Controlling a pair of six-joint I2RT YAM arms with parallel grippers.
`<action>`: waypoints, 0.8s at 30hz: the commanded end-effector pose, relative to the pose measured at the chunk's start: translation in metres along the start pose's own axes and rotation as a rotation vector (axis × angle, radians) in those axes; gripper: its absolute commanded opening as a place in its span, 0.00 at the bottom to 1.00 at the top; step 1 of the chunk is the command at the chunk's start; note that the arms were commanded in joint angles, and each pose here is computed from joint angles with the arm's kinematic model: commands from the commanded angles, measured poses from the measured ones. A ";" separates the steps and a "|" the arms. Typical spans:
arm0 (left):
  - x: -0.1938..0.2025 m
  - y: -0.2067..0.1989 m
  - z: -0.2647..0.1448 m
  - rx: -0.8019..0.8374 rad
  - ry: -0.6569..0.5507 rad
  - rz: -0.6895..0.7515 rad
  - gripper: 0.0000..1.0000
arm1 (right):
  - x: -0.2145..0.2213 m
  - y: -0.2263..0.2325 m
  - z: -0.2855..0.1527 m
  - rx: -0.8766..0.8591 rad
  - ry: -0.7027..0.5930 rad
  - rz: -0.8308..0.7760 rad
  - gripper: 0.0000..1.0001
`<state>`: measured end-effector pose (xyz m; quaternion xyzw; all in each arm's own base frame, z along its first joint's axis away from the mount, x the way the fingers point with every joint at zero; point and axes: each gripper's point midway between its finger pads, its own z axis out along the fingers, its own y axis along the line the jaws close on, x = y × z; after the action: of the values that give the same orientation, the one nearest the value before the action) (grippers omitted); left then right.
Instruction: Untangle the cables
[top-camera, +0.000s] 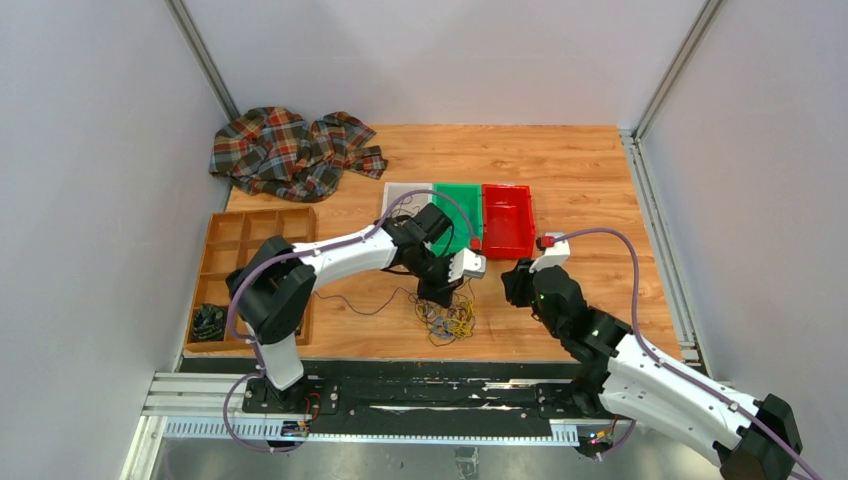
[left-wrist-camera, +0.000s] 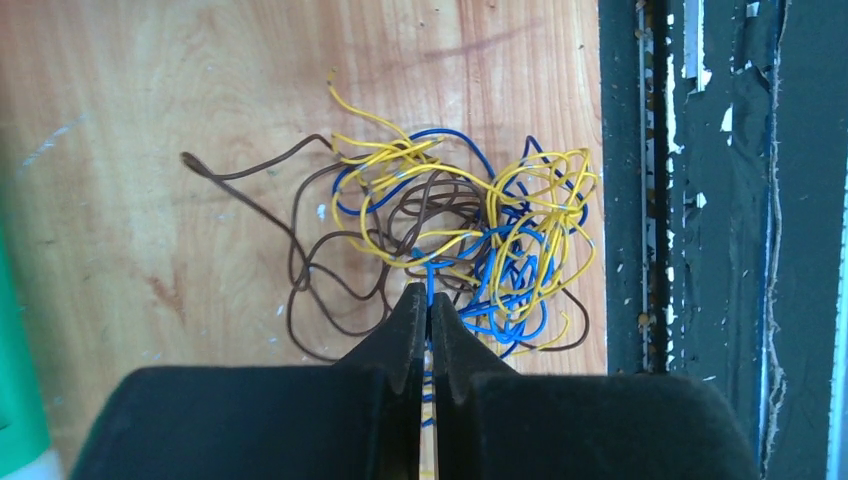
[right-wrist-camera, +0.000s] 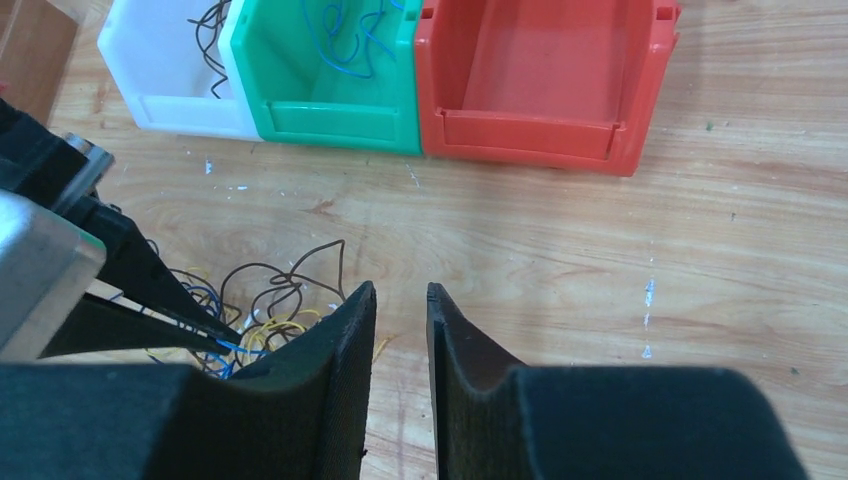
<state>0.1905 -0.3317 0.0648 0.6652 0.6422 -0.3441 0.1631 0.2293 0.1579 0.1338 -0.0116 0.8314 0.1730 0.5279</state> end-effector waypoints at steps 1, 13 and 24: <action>-0.034 0.001 -0.034 -0.121 -0.049 0.055 0.01 | -0.007 0.004 -0.001 -0.028 -0.020 0.031 0.27; -0.064 -0.029 -0.101 -0.217 -0.062 -0.038 0.01 | -0.038 0.076 -0.017 -0.397 -0.105 -0.035 0.61; -0.105 -0.051 -0.148 -0.265 -0.158 -0.072 0.01 | -0.049 0.148 -0.036 -0.628 -0.100 -0.127 0.70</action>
<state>0.1943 -0.3109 0.2202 0.5971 0.6907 -0.3043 0.2716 0.1990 0.2547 0.2029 -0.1792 0.7434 0.3593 0.5350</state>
